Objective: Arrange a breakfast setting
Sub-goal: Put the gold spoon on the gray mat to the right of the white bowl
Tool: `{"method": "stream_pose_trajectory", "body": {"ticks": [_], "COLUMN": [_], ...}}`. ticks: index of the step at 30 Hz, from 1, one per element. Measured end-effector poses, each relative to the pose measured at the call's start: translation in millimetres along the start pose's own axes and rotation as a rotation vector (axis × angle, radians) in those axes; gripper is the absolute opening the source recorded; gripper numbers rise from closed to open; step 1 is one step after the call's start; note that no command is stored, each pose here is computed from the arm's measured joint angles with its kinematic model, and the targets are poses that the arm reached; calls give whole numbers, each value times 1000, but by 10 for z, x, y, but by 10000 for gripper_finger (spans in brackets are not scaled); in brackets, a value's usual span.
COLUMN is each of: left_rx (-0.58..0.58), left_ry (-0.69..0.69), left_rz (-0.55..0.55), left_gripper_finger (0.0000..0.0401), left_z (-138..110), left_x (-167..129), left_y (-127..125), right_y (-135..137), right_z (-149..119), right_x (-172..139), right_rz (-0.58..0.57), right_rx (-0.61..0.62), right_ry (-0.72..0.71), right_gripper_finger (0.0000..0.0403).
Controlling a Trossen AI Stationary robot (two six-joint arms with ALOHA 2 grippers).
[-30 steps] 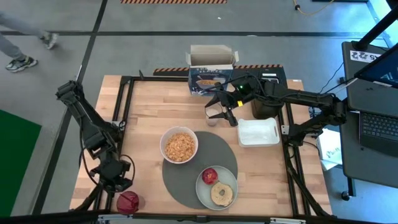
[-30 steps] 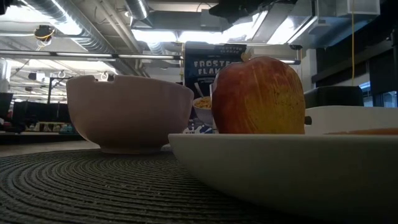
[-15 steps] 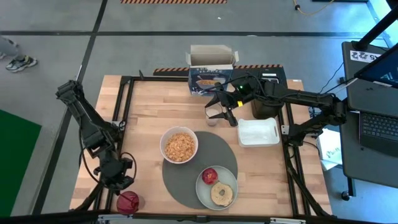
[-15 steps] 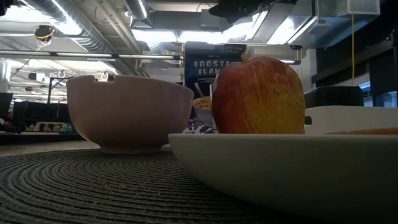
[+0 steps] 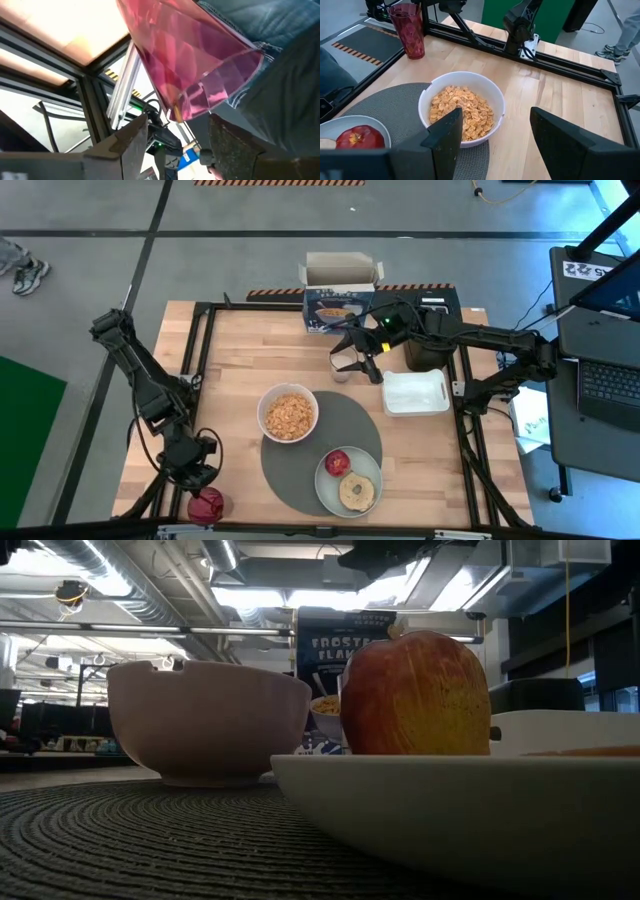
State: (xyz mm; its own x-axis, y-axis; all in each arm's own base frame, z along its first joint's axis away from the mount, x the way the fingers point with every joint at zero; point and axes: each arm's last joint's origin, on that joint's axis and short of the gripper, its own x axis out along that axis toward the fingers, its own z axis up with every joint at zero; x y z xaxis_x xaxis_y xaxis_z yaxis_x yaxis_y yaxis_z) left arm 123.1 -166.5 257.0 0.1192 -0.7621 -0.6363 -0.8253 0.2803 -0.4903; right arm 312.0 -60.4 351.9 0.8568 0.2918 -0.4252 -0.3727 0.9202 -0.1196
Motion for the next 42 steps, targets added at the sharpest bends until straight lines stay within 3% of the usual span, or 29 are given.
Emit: {"method": "stream_pose_trajectory", "body": {"ticks": [7,21,42], "left_rx": [1,-17,-29], "left_ry": [5,-20,-15], "left_rz": [-2,-40,-11], "left_gripper_finger": [192,93,86], "left_z": [14,14,48], "left_x": [18,17,131], "left_y": [11,-12,-40], "right_y": [0,-12,-7], "right_z": [-1,-6,-33], "right_x": [0,-1,-2], "right_rz": [0,-39,-44], "right_rx": [-1,-5,-17], "right_ry": [1,18,48], "right_gripper_finger": [233,233,233]}}
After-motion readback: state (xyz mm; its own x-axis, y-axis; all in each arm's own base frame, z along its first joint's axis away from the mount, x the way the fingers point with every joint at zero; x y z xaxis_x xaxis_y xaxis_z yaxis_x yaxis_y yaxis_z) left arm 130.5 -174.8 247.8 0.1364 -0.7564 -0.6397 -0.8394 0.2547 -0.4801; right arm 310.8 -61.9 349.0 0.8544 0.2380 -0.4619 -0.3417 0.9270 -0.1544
